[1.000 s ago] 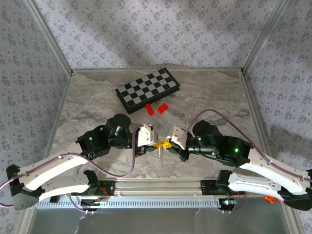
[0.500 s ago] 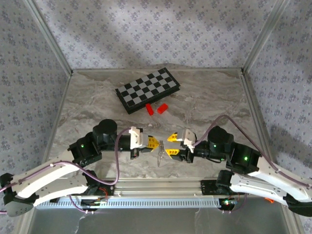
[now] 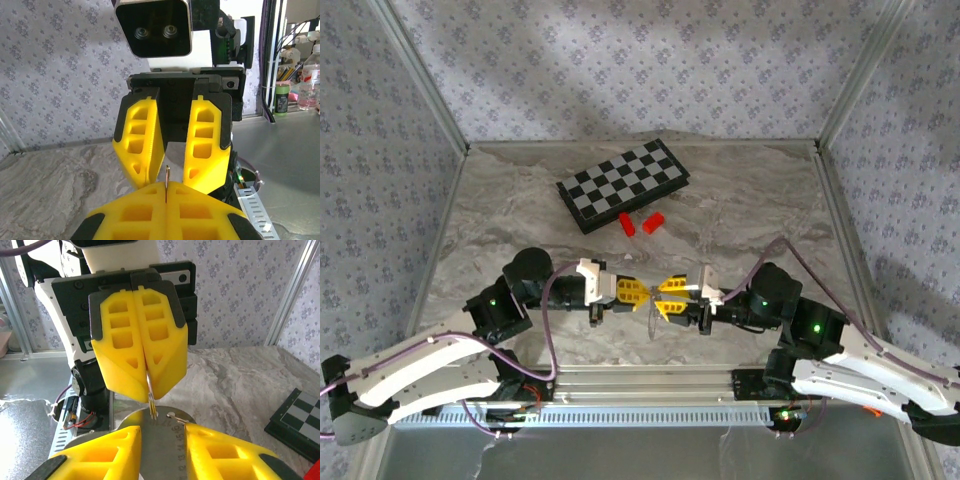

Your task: Put the keys on the keyring

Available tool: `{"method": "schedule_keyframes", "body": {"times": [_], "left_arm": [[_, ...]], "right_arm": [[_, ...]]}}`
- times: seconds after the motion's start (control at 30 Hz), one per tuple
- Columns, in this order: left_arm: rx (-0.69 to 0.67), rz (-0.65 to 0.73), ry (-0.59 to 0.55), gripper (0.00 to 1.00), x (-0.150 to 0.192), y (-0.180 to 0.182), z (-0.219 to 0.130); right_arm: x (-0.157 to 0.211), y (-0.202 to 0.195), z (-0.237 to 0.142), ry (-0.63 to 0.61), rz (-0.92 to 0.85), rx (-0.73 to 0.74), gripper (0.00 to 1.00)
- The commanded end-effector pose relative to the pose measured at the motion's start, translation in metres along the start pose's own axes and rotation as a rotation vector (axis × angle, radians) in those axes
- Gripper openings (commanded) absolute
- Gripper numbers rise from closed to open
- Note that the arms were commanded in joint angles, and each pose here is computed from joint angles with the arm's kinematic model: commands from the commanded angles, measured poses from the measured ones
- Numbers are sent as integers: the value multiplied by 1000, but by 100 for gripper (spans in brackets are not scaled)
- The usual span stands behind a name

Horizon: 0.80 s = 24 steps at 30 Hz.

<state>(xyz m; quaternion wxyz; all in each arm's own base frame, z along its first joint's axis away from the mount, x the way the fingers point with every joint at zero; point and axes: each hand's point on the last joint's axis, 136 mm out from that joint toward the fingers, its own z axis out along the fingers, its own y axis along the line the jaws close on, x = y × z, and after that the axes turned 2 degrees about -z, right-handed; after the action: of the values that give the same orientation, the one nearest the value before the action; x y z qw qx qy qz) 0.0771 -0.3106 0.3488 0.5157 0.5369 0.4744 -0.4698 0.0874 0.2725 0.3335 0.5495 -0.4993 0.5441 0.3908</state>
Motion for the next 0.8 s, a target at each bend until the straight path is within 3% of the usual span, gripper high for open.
{"method": "schedule_keyframes", "body": {"times": [0.0, 0.17, 0.4, 0.67, 0.77], "left_arm": [[25, 15, -44, 0, -11, -5, 0], [25, 17, -36, 0, -9, -4, 1], [27, 16, -27, 0, -8, -5, 0], [29, 18, -21, 0, -8, -6, -1], [30, 17, -20, 0, -7, -6, -1]], "right_arm": [[-10, 0, -1, -46, 0, -2, 26], [-13, -1, -2, -59, -5, 6, 25], [-11, -3, 1, -52, -3, 12, 14], [-9, -4, 5, -53, 4, 17, 13], [-9, -5, 5, -50, 1, 20, 5]]}}
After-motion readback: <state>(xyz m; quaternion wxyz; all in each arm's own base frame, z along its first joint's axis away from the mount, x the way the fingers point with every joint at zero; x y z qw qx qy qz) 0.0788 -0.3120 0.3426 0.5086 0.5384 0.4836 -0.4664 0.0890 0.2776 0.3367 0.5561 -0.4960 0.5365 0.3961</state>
